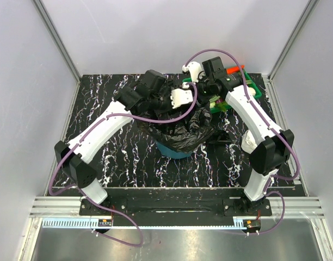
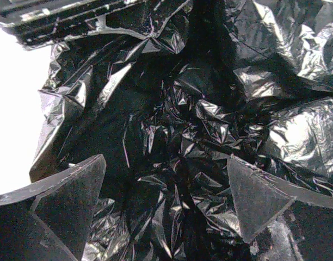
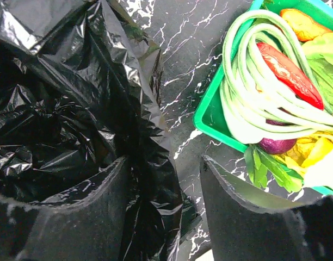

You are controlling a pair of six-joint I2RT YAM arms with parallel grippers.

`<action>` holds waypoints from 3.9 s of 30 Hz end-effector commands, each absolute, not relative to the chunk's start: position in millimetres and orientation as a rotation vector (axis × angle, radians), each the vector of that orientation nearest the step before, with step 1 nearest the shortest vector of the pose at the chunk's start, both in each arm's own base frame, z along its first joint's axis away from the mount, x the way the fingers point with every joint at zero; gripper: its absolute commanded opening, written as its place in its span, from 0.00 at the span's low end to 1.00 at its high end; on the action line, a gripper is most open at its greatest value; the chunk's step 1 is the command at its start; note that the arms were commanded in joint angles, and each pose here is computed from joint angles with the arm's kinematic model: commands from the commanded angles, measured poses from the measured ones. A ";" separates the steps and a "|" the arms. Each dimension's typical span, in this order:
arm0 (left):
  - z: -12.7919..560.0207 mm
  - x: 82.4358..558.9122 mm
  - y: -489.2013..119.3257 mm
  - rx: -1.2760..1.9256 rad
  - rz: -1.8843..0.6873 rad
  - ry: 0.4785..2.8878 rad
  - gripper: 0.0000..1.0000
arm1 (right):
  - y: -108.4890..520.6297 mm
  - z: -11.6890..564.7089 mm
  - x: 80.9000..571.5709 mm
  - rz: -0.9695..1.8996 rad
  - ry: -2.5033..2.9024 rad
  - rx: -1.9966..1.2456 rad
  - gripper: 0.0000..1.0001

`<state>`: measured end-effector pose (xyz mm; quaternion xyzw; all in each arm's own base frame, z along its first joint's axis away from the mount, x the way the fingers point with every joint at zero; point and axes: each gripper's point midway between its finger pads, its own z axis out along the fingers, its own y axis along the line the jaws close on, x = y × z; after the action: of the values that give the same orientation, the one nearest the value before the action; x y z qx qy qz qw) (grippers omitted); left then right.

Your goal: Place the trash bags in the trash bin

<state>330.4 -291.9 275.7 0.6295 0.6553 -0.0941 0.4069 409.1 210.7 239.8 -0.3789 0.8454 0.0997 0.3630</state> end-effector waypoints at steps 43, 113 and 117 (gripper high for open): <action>381.8 340.8 -294.1 1.166 -0.484 1.586 0.99 | 168.9 352.2 263.6 0.497 1.968 -0.965 0.87; 185.2 309.3 -360.0 1.879 -0.584 1.610 0.96 | 157.7 198.4 243.1 0.513 2.171 -1.134 0.00; 181.1 311.1 -361.5 1.864 -0.592 1.613 0.96 | 158.8 199.5 239.9 0.525 2.150 -1.149 0.00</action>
<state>324.2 -350.0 195.9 0.6837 0.6281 -0.2000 0.3132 219.9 145.6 172.8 -0.4297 0.8486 0.1922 0.2414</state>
